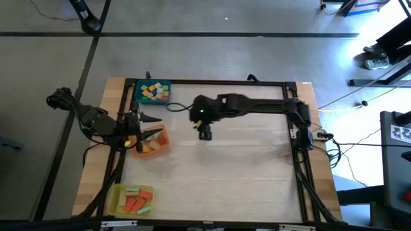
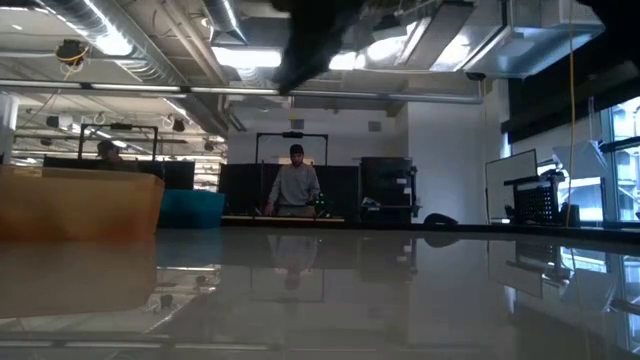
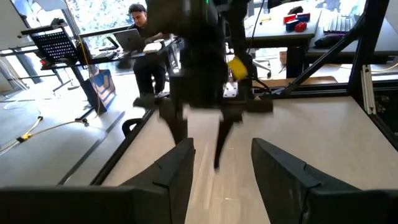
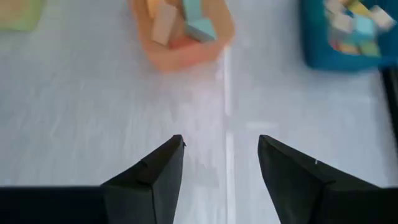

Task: Sort blocks by size
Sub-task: Put the light brown triangular block into the orange bin

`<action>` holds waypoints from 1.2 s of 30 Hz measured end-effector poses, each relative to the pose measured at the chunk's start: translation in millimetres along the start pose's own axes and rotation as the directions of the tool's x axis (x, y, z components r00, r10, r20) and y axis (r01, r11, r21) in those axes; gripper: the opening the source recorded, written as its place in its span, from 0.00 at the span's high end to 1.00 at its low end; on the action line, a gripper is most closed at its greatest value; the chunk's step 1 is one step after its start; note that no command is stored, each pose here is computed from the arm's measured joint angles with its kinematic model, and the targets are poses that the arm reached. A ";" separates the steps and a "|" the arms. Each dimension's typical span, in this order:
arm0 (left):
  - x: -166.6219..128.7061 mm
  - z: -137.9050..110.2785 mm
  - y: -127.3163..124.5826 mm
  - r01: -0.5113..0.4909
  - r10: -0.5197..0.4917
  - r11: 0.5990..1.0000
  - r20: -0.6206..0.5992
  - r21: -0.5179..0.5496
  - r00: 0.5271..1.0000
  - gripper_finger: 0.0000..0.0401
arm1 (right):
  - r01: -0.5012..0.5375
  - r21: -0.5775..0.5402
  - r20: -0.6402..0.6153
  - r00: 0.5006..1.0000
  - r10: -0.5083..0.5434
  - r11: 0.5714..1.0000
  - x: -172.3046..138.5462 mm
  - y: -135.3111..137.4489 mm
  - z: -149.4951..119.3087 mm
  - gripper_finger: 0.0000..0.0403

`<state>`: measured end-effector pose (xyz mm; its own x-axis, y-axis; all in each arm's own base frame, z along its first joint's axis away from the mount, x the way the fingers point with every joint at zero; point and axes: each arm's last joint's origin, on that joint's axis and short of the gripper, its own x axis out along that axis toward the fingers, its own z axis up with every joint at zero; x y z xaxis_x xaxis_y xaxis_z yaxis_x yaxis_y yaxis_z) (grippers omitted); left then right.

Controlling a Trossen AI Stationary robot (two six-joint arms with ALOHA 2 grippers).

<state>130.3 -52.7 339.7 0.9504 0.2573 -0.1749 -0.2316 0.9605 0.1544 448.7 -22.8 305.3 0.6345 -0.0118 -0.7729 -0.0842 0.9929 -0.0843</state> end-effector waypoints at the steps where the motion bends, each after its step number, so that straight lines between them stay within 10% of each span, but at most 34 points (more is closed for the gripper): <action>1: -0.1 -0.2 -0.1 0.001 -0.001 1.000 -0.001 0.000 1.000 0.63 | 0.011 0.012 -0.012 1.000 -0.011 1.000 -9.3 0.1 -1.6 0.49; 12: 3.9 -13.5 -3.8 -0.001 0.002 1.000 -0.058 0.013 0.998 0.63 | 0.168 0.200 -0.310 0.945 -0.100 0.965 -85.6 23.8 -59.3 0.50; 20: 5.9 -20.0 -5.6 -0.001 0.003 1.000 -0.070 0.018 0.998 0.63 | 0.385 0.379 -0.527 0.837 -0.145 0.841 -118.7 57.1 -140.6 0.50; 26: 6.0 -20.2 -5.7 0.000 0.003 0.999 -0.070 0.034 0.998 0.63 | 0.504 0.593 -0.691 0.718 0.075 0.628 -115.0 82.0 -201.8 0.50; 36: 6.1 -19.0 -5.7 -0.001 0.002 1.000 -0.061 0.019 0.998 0.63 | 0.577 0.550 -0.814 0.531 0.234 0.605 -89.7 96.4 -262.8 0.41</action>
<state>133.5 -54.6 319.3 0.9354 0.2657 -0.2335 -0.2288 0.9579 0.1734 181.7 42.8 201.2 -0.3084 0.1291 -0.9425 0.7371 0.6587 -0.1510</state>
